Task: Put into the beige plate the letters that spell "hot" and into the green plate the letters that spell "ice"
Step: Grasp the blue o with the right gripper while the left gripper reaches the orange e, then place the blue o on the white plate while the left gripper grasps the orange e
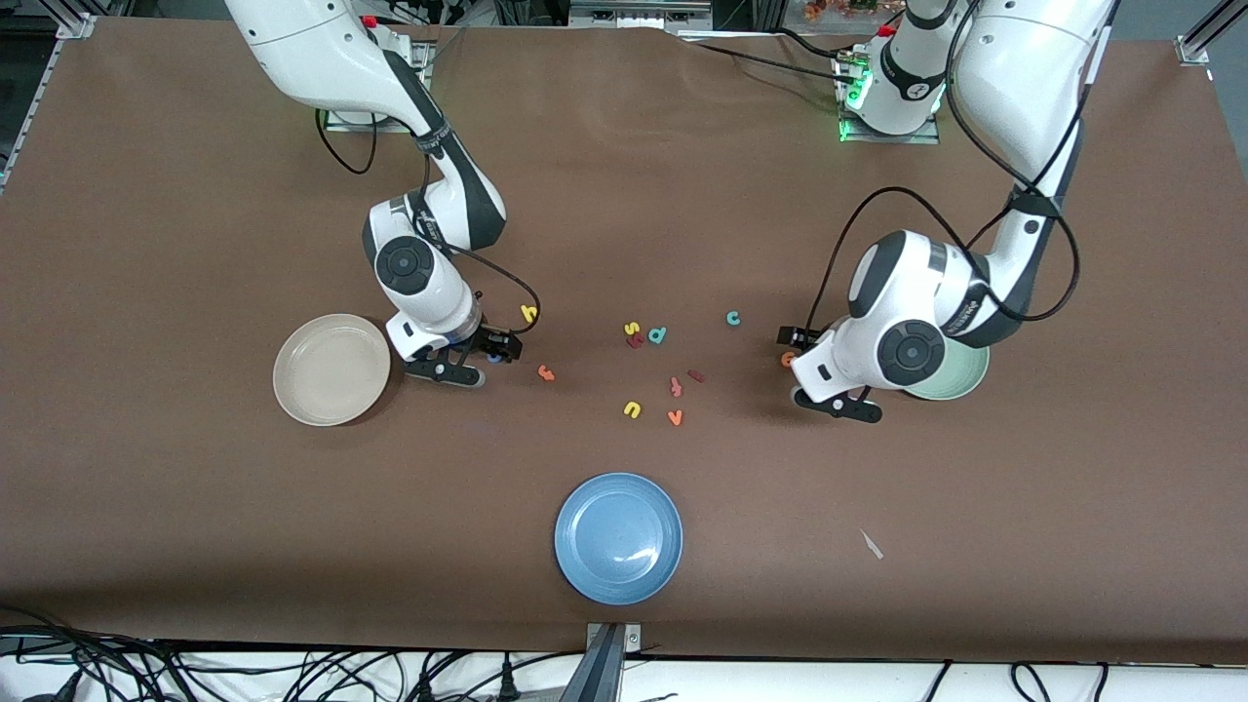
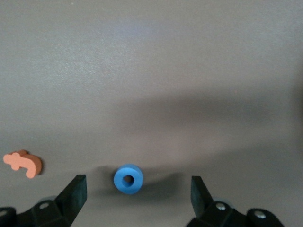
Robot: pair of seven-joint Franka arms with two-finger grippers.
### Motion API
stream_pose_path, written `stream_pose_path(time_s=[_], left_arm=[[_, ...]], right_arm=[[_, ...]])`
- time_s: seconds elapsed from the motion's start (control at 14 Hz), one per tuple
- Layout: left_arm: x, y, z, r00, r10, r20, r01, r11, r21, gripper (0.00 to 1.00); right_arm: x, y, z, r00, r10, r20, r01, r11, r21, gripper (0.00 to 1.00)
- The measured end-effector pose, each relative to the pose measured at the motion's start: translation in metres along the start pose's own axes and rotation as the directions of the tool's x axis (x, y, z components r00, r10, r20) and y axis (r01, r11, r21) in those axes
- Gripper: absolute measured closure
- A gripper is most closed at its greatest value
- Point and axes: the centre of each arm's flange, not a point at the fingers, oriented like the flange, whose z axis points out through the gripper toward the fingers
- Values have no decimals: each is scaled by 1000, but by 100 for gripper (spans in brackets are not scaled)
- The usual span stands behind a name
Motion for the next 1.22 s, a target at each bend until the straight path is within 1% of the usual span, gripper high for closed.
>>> stream_pose_path(time_s=[0.07, 0.14, 0.21, 0.29, 0.36, 0.43, 0.57, 0.64, 0.79, 0.86, 1.0, 1.22], left_arm=[[-2, 1, 13, 1000, 2, -20, -2, 1000, 0, 15], [-4, 1, 28, 999, 2, -38, -2, 1000, 0, 22], [-8, 0, 42, 999, 1, -50, -1, 1000, 0, 23], [-10, -2, 52, 998, 0, -58, 0, 1000, 0, 33], [-12, -2, 58, 998, 1, -70, -1, 1000, 0, 40], [-13, -3, 61, 997, 1, -83, -1, 1000, -1, 41], [-13, -2, 64, 995, 3, -100, -3, 1000, -2, 40], [-13, 0, 63, 994, 7, -107, -7, 1000, -1, 40], [-13, 9, 61, 992, 20, -127, -20, 1000, 1, 41], [-13, 13, 61, 991, 26, -132, -26, 1000, 3, 40], [-13, 15, 62, 990, 30, -138, -29, 1000, 4, 40], [-14, 15, 65, 988, 31, -151, -31, 1000, 3, 43]], right_arm=[[0, -2, 2, 1000, -2, 0, 2, 1000, 0, 4], [0, -3, 3, 1000, -3, 1, 3, 1000, -1, 7], [0, -3, 5, 1000, -5, 3, 5, 1000, -2, 8], [-1, -4, 7, 1000, -6, 4, 6, 1000, -4, 16], [-2, -4, 8, 1000, -7, 6, 7, 1000, -5, 16], [-2, -5, 8, 1000, -8, 9, 8, 1000, -7, 22], [-4, -6, 9, 1000, -11, 15, 12, 1000, -10, 42], [-5, -6, 9, 1000, -12, 16, 12, 1000, -10, 42], [-4, -6, 8, 1000, -11, 17, 12, 1000, -11, 61], [-4, -6, 8, 1000, -12, 17, 12, 1000, -11, 62], [-4, -8, 5, 1000, -13, 14, 13, 1000, -7, 72], [-5, -9, 6, 1000, -15, 16, 15, 1000, -7, 72]])
